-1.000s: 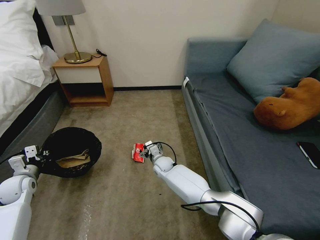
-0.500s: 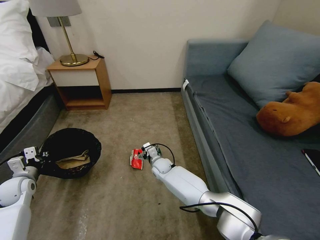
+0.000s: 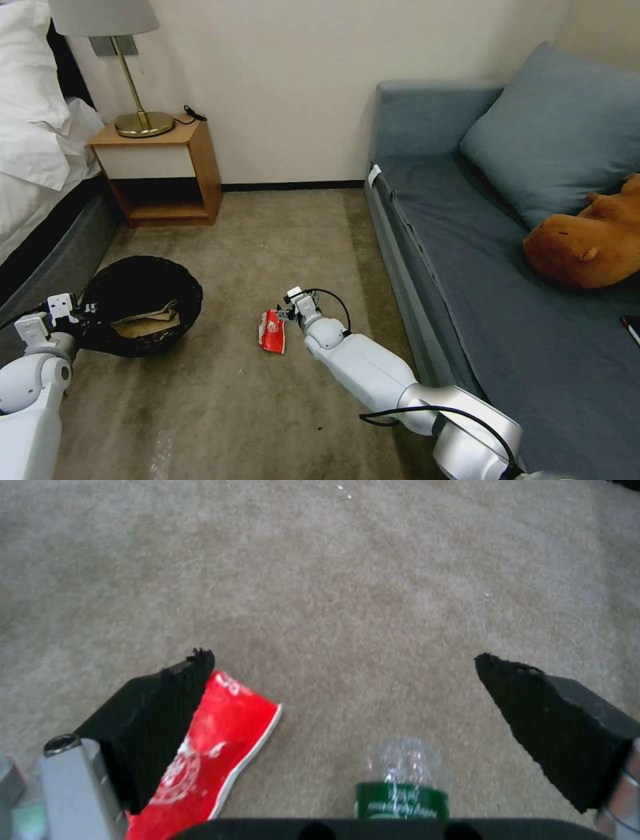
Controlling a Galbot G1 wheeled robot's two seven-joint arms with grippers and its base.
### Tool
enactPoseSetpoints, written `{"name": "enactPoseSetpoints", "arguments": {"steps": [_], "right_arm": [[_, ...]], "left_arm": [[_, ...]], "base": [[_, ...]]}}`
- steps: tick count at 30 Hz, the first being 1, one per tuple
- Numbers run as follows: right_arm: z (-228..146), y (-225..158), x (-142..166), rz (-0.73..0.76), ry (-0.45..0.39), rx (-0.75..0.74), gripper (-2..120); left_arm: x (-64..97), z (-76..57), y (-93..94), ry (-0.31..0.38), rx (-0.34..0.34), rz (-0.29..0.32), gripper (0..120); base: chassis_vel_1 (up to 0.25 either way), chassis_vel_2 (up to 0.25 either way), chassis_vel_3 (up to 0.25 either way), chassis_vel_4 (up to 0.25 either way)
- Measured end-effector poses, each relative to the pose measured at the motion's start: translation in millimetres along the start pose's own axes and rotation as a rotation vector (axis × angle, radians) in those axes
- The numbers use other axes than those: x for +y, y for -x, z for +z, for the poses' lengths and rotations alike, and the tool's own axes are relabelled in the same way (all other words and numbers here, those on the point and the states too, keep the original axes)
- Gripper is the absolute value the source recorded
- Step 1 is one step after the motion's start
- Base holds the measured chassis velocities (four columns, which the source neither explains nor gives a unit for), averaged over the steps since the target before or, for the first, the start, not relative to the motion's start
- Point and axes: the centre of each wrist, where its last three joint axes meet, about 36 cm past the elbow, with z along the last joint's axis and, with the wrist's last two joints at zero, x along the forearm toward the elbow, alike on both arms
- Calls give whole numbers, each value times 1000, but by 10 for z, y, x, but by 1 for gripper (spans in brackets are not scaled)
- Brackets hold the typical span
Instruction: Pick up the trash bin, then pick up the garbage on the floor and place it into the trash bin.
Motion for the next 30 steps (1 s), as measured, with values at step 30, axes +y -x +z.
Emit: {"name": "enactPoseSetpoints", "arguments": {"steps": [30], "right_arm": [[-87, -179, -280, 14, -165, 76, 100]], "left_arm": [[-154, -8, 0, 18, 0, 41, 3]], "base": [[-79, 78, 77, -81]]}}
